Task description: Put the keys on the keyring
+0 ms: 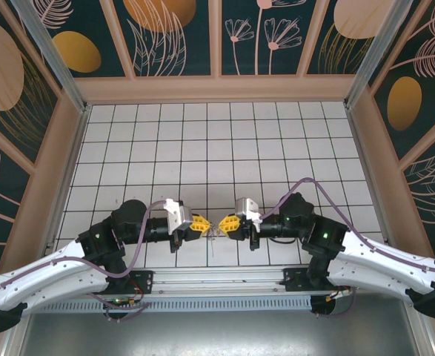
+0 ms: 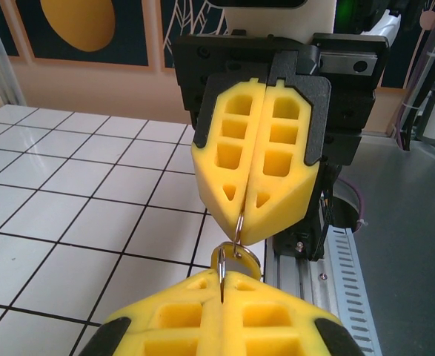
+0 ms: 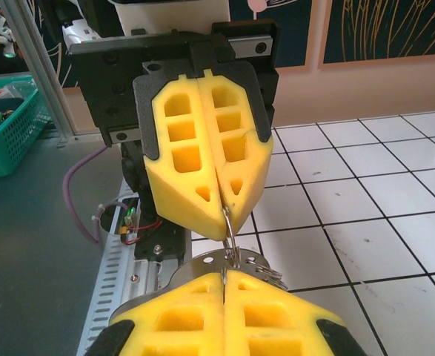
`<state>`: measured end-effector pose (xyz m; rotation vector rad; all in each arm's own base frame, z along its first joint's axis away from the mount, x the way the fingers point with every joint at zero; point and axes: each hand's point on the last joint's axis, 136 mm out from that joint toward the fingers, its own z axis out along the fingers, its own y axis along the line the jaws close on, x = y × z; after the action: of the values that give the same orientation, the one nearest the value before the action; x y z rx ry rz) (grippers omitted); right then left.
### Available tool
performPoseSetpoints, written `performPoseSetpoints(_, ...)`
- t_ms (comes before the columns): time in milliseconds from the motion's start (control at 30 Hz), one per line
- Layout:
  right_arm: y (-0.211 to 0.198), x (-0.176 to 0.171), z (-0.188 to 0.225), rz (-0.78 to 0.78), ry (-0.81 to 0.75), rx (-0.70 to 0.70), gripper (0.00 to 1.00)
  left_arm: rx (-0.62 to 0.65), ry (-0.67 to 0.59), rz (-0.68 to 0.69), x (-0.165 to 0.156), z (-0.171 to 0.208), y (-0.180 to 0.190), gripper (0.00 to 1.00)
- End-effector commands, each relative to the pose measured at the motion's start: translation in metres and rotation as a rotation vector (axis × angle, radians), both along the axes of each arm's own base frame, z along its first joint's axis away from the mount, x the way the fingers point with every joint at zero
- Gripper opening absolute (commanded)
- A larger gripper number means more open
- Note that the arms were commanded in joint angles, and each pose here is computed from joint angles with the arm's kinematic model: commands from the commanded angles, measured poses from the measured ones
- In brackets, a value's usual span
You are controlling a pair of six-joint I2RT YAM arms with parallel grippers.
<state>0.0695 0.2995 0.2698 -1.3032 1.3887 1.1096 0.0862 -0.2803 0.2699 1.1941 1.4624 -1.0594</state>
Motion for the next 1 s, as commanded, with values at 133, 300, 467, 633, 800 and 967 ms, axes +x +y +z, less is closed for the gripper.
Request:
performPoseSetpoints(133,0.0024,0.0048,0.0133,-0.015,-0.032,0.055,0.0,-0.054,-0.039,-0.003,-0.0003,0.0147,0.0003,0.0)
performPoseSetpoints(300,0.0042,0.0053,0.0135,-0.011,-0.035,0.058,0.0,-0.051,-0.039,-0.002,0.0002,0.0139,0.0001,0.0)
performPoseSetpoints(467,0.004,0.008,0.0139,-0.026,-0.042,0.061,0.0,-0.053,-0.037,-0.004,-0.0005,0.014,0.0002,0.0)
performPoseSetpoints(633,0.0018,0.0106,0.0128,-0.046,-0.044,0.06,0.0,-0.053,-0.037,-0.003,-0.0005,0.0143,0.0005,0.0)
performPoseSetpoints(800,0.0012,0.0107,0.0118,-0.048,-0.039,0.053,0.0,-0.055,-0.039,-0.002,-0.0005,0.0153,0.0007,0.0)
performPoseSetpoints(967,0.0006,0.0102,0.0099,-0.048,-0.032,0.048,0.0,-0.053,-0.038,0.002,0.0002,0.0143,0.0011,0.0)
